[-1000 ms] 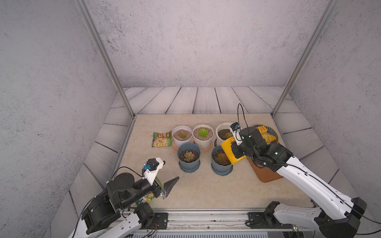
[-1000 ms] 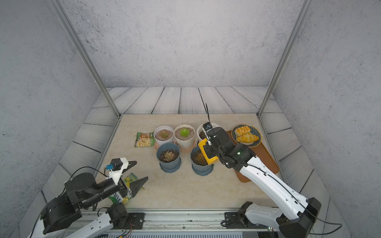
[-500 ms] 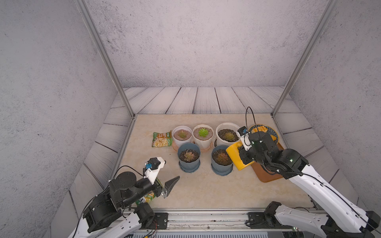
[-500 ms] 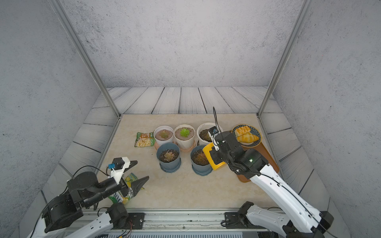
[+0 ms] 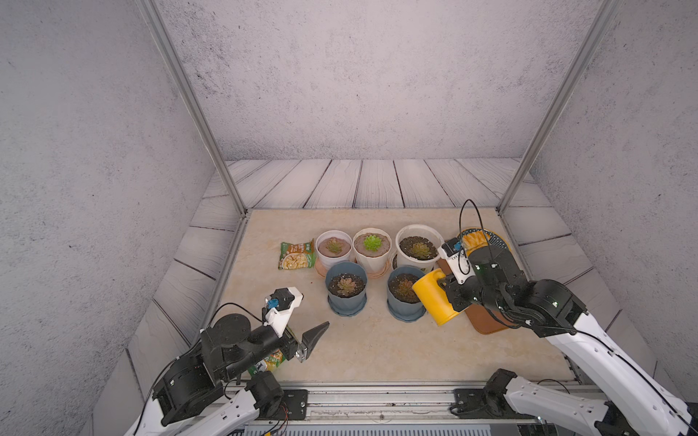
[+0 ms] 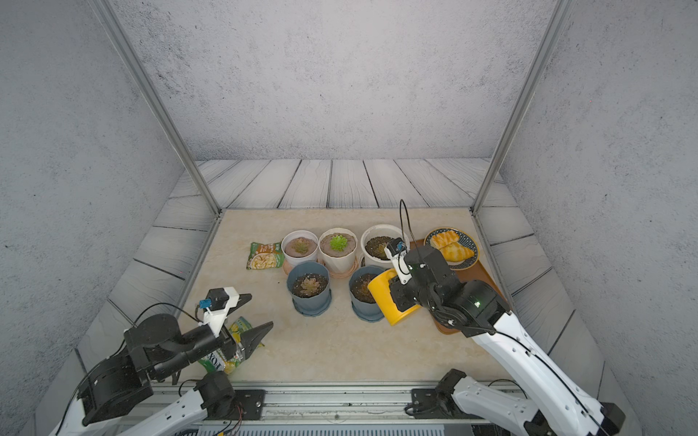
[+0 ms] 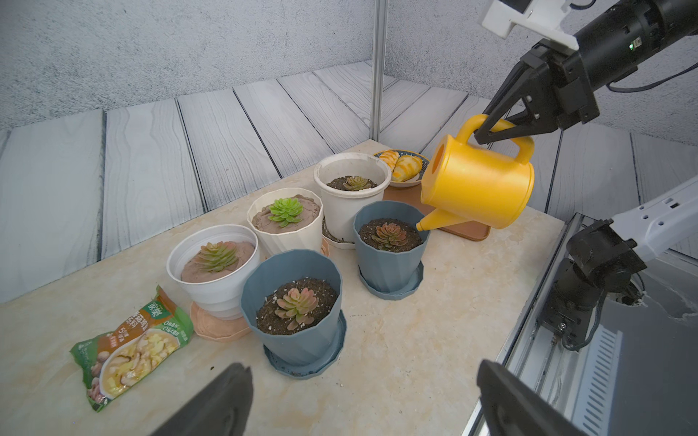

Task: Water the succulent around the soil edge
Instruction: Water the soil of the potted plant with water.

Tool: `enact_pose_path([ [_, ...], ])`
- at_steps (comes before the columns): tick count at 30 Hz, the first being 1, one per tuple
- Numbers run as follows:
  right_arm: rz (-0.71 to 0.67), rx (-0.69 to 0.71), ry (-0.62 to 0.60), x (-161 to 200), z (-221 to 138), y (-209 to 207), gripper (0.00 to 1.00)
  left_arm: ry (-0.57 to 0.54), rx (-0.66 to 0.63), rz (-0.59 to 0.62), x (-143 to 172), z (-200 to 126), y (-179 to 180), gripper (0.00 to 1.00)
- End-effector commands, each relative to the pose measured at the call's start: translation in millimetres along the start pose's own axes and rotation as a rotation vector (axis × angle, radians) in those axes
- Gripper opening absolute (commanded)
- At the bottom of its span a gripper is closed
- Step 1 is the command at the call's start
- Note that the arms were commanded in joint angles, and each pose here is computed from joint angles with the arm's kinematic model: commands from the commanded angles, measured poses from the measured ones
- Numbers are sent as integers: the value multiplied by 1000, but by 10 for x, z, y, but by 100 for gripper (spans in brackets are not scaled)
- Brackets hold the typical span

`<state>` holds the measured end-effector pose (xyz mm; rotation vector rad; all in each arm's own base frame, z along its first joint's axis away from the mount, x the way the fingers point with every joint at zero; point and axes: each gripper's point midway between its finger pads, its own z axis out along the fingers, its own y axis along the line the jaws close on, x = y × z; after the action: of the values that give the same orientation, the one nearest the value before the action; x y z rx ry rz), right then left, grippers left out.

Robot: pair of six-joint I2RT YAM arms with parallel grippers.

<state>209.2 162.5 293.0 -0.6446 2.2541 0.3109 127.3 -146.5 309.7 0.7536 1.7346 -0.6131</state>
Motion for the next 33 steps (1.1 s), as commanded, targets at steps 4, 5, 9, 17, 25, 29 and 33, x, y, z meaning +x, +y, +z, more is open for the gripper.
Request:
enact_pose_path([
  [4, 46, -109, -72, -154, -72, 177, 0, 3, -18, 3, 13, 11, 34, 98],
  [5, 49, -118, -78, -168, -59, 194, 0, 3, -18, 2, 14, 13, 34, 98],
  [9, 62, -131, -108, -246, 27, 228, 0, 5, -20, 2, 18, 13, 38, 98],
  [17, 80, -121, -157, -401, 151, 225, 0, 6, -19, 2, 19, 15, 35, 98],
  [25, 84, -56, -186, -489, 309, 131, 0, 8, -17, 2, 24, 18, 32, 98],
  [29, 87, -10, -213, -497, 378, 54, 0, 8, -18, 1, 24, 18, 34, 98],
  [33, 92, -12, -298, -521, 338, 34, 0, 11, -21, 0, 29, 22, 39, 98],
])
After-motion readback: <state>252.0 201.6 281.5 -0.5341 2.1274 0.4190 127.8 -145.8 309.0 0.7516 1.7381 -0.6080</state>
